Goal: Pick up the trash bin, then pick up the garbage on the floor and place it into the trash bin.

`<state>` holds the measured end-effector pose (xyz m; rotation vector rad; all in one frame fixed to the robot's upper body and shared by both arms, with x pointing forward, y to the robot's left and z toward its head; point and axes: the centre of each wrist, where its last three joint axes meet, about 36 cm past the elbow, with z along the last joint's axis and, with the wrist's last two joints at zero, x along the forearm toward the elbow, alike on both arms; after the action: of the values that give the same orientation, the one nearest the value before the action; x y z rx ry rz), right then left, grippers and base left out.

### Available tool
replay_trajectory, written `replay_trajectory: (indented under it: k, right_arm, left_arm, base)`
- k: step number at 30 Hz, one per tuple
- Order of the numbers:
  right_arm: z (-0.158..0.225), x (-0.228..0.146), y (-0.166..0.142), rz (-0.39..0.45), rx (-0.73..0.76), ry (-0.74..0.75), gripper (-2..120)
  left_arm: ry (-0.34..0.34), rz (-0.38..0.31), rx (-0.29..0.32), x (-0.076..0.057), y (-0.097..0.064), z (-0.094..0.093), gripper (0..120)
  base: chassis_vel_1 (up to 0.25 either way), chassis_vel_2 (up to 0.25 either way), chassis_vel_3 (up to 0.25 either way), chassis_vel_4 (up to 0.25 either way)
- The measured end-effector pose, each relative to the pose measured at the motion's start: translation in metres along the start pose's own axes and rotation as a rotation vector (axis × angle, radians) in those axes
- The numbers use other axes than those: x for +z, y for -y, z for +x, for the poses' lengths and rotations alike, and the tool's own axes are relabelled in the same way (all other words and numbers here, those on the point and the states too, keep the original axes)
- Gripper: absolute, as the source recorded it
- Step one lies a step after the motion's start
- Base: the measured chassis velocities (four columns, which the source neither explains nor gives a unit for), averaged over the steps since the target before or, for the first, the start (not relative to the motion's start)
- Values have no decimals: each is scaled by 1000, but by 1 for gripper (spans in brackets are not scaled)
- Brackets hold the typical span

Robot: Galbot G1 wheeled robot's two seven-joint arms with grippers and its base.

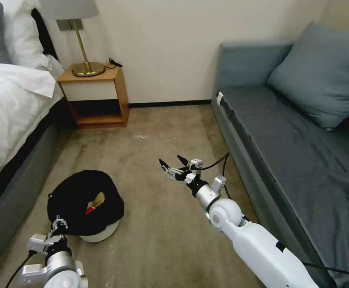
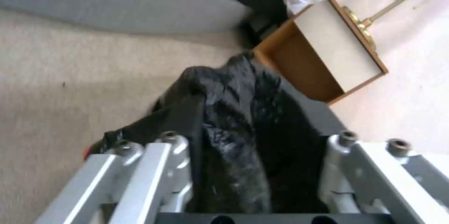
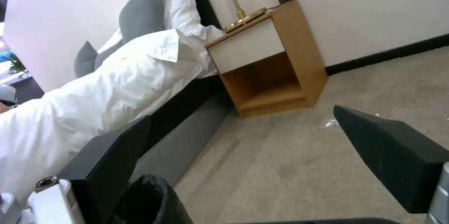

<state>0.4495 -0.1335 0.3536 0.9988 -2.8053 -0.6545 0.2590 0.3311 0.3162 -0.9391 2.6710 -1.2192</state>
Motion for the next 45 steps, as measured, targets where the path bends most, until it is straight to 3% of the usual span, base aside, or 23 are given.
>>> replay_trajectory:
  k: [6,10,11,14,15,16,18,19,22,23,28,33,40,45]
  right_arm:
    - [6,-2,0,19,28,13,100]
    - [16,0,7,95,95,32,100]
    - [16,0,7,95,95,32,100]
    - [25,6,11,120,147,63,100]
    - [25,6,11,120,147,63,100]
    - [31,10,13,136,187,69,100]
    - [37,13,14,171,241,67,100]
    - [44,15,16,210,308,60,100]
    - [48,17,16,228,349,54,100]
    - [57,22,20,282,405,50,100]
    - [80,35,26,390,486,47,100]
    - [97,43,10,396,523,37,100]
    - [110,56,-6,402,510,32,100]
    - [108,58,-9,398,516,38,100]
  left_arm:
    - [67,-74,45,-11,9,15,62]
    - [131,-119,93,-24,26,37,81]
    - [131,-119,93,-24,26,37,81]
    - [167,-241,163,-29,39,48,91]
    - [167,-241,163,-29,39,48,91]
    - [180,-320,207,-30,44,50,98]
    - [185,-396,243,-31,48,50,100]
    - [184,-487,279,-31,51,49,100]
    - [181,-526,293,-30,54,48,100]
    - [172,-581,306,-28,59,45,100]
    - [140,-640,321,-21,62,46,100]
    - [104,-676,350,-14,57,45,100]
    - [70,-666,389,1,54,46,100]
    - [63,-649,406,4,56,47,100]
  base:
    - [0,0,0,0]
    - [0,0,0,0]
    - [0,0,0,0]
    - [0,0,0,0]
    - [0,0,0,0]
    - [0,0,0,0]
    - [0,0,0,0]
    - [0,0,0,0]
    - [0,0,0,0]
    - [0,0,0,0]
    - [0,0,0,0]
    - [0,0,0,0]
    - [0,0,0,0]
    - [0,0,0,0]
